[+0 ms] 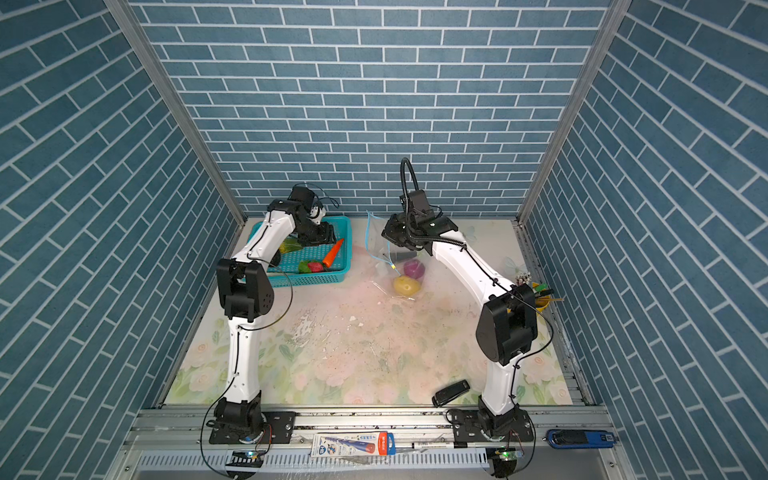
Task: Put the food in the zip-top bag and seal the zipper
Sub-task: 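Lower the left gripper into the basket and grasp the orange carrot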
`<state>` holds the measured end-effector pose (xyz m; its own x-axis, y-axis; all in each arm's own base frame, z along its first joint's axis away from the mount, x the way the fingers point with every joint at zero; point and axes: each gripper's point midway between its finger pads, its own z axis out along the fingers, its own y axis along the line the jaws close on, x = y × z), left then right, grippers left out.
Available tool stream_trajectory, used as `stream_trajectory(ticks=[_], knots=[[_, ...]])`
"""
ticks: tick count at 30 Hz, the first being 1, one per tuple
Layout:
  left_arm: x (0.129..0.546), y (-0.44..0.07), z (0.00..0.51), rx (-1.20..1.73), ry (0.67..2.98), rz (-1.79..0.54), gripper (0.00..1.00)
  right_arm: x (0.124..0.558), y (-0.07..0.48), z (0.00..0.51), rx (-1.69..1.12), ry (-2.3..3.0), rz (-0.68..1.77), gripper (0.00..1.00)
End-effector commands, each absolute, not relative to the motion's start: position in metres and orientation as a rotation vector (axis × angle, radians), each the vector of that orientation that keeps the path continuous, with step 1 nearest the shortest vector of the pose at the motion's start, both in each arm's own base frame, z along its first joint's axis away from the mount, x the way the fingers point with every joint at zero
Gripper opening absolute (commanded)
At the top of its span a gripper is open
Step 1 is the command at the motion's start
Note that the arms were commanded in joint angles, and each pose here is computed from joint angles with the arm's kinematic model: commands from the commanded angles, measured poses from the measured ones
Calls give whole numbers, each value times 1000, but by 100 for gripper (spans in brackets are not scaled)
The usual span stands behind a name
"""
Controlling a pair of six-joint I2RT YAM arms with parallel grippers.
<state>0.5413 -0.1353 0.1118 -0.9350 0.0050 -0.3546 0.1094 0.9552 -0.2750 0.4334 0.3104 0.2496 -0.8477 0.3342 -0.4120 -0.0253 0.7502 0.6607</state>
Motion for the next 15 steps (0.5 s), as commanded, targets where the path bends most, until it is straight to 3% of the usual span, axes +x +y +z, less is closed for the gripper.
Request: stream_trajectory(ticks=[1,15], knots=[[541,-138,103,142,2776,-383,68,434,311,243,240,2447,919,0],[554,-153,41,196,2828,-345,64,432,308,246,251,2447,900,0]])
